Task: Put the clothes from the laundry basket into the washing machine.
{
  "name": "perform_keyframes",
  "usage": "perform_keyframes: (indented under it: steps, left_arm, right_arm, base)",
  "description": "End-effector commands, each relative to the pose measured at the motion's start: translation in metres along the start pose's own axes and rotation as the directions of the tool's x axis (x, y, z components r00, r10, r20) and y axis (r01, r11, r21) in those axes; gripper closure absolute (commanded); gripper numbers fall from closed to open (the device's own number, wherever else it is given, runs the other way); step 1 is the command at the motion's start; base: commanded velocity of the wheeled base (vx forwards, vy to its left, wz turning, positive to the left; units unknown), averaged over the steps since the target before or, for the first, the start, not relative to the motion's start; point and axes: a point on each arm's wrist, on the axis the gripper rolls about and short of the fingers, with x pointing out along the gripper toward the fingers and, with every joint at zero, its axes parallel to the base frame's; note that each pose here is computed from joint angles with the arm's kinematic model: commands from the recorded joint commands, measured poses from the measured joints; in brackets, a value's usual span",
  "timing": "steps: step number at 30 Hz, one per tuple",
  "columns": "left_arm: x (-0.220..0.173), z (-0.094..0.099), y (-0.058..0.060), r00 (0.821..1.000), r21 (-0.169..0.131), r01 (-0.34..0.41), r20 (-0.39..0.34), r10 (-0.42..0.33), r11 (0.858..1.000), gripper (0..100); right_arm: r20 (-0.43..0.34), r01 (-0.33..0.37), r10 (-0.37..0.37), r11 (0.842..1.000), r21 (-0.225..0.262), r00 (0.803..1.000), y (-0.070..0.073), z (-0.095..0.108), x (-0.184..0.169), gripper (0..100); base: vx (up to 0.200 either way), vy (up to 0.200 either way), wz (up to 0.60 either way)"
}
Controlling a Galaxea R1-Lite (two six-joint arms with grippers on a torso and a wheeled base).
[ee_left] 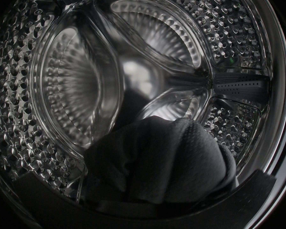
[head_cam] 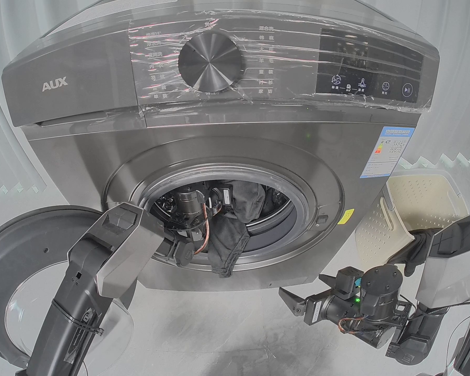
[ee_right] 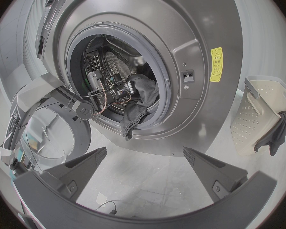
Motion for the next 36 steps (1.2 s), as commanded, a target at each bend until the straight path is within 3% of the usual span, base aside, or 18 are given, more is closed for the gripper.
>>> perform_keyframes:
  steps: [1, 3, 5, 7, 10, 11, 15, 25, 26, 28, 33, 36]
  left_arm:
    - [-0.005, -0.005, -0.005, 1.000, 0.001, 0.019, -0.025, -0.019, 1.000, 0]
    - [-0.010, -0.008, -0.005, 0.998, 0.002, 0.027, -0.049, -0.027, 1.000, 0]
    - [-0.023, -0.004, -0.014, 0.992, 0.001, 0.087, -0.094, -0.087, 0.996, 0]
    - [-0.039, -0.006, -0.020, 0.973, -0.005, 0.169, -0.161, -0.167, 0.986, 0]
    - [-0.053, -0.009, -0.023, 0.951, -0.013, 0.225, -0.215, -0.223, 0.974, 0]
    - [-0.061, -0.016, -0.023, 0.936, -0.008, 0.248, -0.254, -0.242, 0.969, 0]
    - [-0.071, -0.029, -0.022, 0.916, 0.005, 0.270, -0.309, -0.255, 0.963, 0]
    - [-0.073, -0.048, -0.021, 0.906, 0.012, 0.268, -0.342, -0.248, 0.963, 0]
    - [-0.073, -0.050, -0.021, 0.905, 0.015, 0.268, -0.347, -0.246, 0.963, 100]
    - [-0.072, -0.052, -0.020, 0.906, 0.029, 0.269, -0.347, -0.243, 0.963, 100]
    - [-0.072, -0.050, -0.020, 0.909, 0.030, 0.266, -0.339, -0.241, 0.963, 100]
    - [-0.060, -0.037, -0.020, 0.932, 0.030, 0.254, -0.275, -0.236, 0.967, 100]
  right_arm:
    - [-0.002, 0.002, -0.002, 1.000, 0.000, 1.000, 0.000, -0.001, 0.000, 0]
    - [-0.002, 0.002, -0.002, 1.000, 0.000, 1.000, 0.000, -0.001, 0.000, 0]
    - [-0.002, 0.002, -0.002, 1.000, 0.000, 1.000, 0.000, -0.001, 0.000, 0]
    - [-0.004, 0.001, -0.001, 1.000, -0.001, 1.000, 0.000, -0.001, 0.000, 0]
    - [-0.004, 0.001, -0.001, 1.000, -0.001, 1.000, 0.000, -0.001, 0.000, 0]
    - [-0.003, 0.000, 0.000, 1.000, -0.001, 1.000, 0.000, -0.001, 0.000, 0]
    - [-0.003, 0.000, 0.000, 1.000, -0.001, 1.000, 0.000, -0.001, 0.000, 0]
    - [-0.003, 0.000, 0.000, 1.000, -0.001, 1.000, 0.000, -0.001, 0.000, 0]
    - [-0.003, 0.000, 0.000, 1.000, -0.001, 1.000, 0.000, -0.001, 0.000, 0]
    - [-0.003, 0.000, 0.000, 1.000, -0.001, 1.000, 0.000, -0.001, 0.000, 0]
    - [-0.003, 0.000, 0.000, 1.000, -0.001, 1.000, 0.000, -0.001, 0.000, 0]
    - [-0.003, -0.001, 0.001, 1.000, -0.001, 1.000, 0.000, -0.001, 0.000, 0]
  base:
    - [0.000, 0.000, 0.00]
    - [0.000, 0.000, 0.00]
    - [0.000, 0.000, 0.00]
    - [0.000, 0.000, 0.00]
    - [0.000, 0.000, 0.00]
    - [0.000, 0.000, 0.00]
    - [0.000, 0.000, 0.00]
    - [0.000, 0.000, 0.00]
    - [0.000, 0.000, 0.00]
    - [0.000, 0.000, 0.00]
    - [0.000, 0.000, 0.00]
    - [0.000, 0.000, 0.00]
